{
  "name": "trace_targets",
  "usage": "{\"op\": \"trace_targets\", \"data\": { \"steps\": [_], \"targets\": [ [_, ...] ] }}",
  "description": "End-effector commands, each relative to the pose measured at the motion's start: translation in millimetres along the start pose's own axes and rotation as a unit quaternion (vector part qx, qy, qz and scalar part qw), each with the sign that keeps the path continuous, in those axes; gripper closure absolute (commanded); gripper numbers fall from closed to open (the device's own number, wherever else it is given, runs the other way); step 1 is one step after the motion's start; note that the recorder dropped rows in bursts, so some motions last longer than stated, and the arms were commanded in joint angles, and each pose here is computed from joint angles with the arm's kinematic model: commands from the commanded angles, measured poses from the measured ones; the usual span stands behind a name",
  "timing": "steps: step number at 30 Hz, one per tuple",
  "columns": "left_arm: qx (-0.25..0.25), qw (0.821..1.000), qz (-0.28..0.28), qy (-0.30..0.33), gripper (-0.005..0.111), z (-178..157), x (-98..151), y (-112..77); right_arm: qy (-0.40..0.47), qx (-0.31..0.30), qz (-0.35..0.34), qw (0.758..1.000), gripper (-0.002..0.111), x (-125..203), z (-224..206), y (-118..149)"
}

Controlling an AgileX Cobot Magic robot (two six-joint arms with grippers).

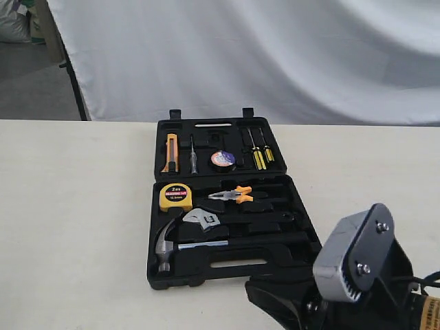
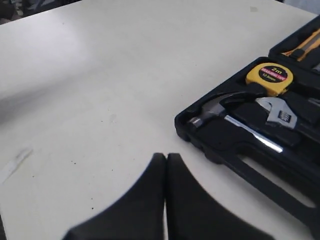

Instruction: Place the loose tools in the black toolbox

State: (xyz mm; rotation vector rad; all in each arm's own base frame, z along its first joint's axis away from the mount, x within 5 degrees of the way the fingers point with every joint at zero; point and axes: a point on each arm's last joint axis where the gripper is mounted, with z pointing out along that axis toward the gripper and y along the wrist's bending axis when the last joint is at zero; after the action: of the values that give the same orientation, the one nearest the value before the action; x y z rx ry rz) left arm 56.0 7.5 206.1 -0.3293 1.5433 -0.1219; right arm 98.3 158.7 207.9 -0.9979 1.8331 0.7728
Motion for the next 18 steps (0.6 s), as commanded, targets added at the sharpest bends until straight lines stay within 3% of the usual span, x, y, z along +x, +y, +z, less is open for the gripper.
{"op": "trace_targets", "data": {
  "steps": [1, 14, 18],
  "targets": [
    [-0.01, 1.0, 0.0, -0.01, 0.106, -0.4, -2.1, 0.9, -0.011, 0.032, 0.096, 0.995, 0.109, 6.9, -3.4, -6.5],
    [-0.01, 1.0, 0.0, -0.01, 0.106, -0.4, -2.1, 0.9, -0.216, 0.053, 0.109, 0.969, 0.109, 30.7, -67.6, -7.6],
    [-0.01, 1.0, 0.0, -0.01, 0.106, -0.4, -2.1, 0.9, -0.232, 0.048, 0.105, 0.966, 0.109, 32.3, -84.3, -4.3]
  ]
}}
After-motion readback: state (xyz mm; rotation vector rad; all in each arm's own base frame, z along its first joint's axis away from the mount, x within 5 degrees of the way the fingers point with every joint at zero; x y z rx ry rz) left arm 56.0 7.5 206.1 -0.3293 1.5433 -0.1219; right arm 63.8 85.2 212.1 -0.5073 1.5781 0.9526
